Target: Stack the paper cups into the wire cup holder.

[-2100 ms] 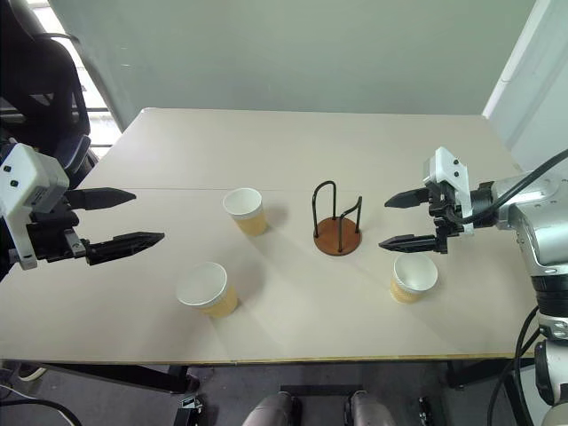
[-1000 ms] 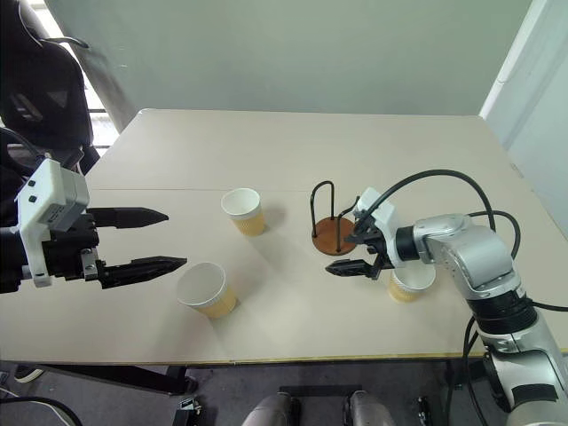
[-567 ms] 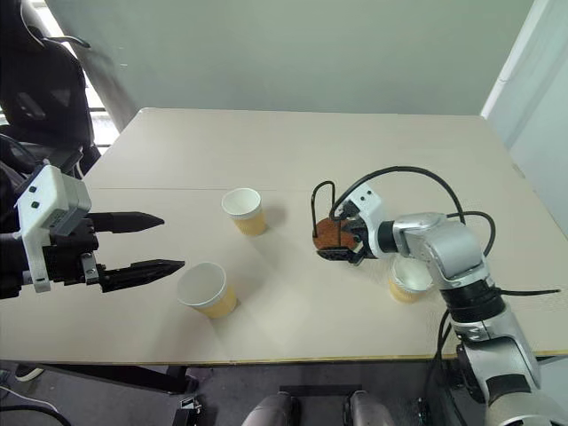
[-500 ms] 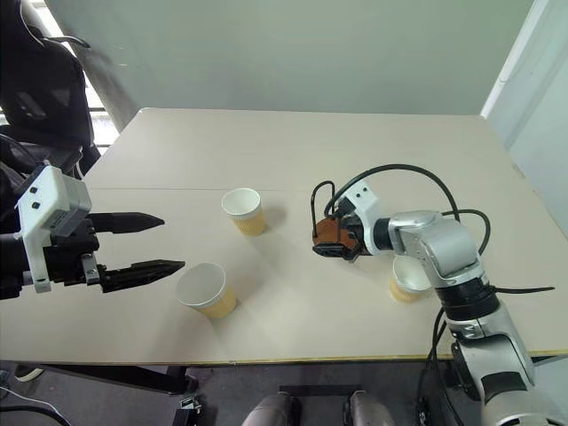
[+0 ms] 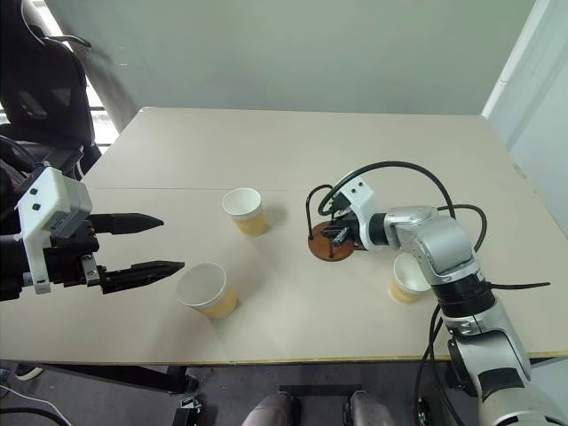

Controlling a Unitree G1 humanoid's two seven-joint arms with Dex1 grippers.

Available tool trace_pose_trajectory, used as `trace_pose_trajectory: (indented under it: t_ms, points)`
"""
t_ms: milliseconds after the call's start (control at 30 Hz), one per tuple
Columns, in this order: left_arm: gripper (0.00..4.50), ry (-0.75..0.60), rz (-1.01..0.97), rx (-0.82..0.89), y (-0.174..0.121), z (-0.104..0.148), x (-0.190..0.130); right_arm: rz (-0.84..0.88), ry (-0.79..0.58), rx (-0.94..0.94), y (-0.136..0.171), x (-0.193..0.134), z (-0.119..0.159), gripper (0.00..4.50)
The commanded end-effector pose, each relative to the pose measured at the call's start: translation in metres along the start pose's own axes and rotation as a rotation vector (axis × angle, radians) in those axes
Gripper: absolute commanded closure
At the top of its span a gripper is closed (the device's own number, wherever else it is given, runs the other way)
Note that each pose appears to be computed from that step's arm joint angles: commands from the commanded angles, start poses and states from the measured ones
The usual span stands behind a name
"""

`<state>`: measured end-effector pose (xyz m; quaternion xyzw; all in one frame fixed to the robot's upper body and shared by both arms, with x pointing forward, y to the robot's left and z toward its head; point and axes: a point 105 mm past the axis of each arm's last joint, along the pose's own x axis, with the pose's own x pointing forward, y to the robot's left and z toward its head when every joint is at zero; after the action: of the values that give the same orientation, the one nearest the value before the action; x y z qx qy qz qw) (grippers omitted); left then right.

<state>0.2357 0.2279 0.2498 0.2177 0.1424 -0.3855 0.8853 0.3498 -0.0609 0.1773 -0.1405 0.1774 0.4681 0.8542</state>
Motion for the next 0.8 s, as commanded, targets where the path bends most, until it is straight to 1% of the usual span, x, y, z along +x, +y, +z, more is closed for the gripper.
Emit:
trace_pose_trajectory:
  t_ms: [33, 233, 333, 400, 467, 600, 800]
  points:
    - [0.00, -0.011, 0.031, 0.047, 0.003, 0.009, -0.005, 0.037, -0.001, -0.041, 0.009, -0.001, 0.001, 4.47]
    - [0.00, -0.010, 0.021, 0.050, 0.003, 0.010, -0.006, 0.268, -0.003, -0.122, 0.037, -0.016, -0.011, 4.47]
    - [0.00, -0.012, 0.004, 0.053, 0.002, 0.011, -0.005, 0.432, -0.031, -0.191, 0.059, -0.029, -0.012, 4.47]
    - [0.00, -0.027, -0.053, 0.060, -0.006, 0.016, -0.004, 0.541, -0.023, -0.237, 0.073, -0.037, -0.018, 4.47]
    - [0.00, -0.036, -0.094, 0.063, -0.012, 0.020, -0.004, 0.584, -0.018, -0.257, 0.077, -0.041, -0.021, 4.47]
    - [0.00, -0.001, -0.150, 0.055, -0.020, 0.016, -0.005, 0.641, -0.019, -0.295, 0.081, -0.043, -0.026, 4.47]
    - [0.00, 0.016, -0.164, 0.052, -0.022, 0.013, -0.006, 0.671, -0.017, -0.344, 0.082, -0.041, -0.031, 4.47]
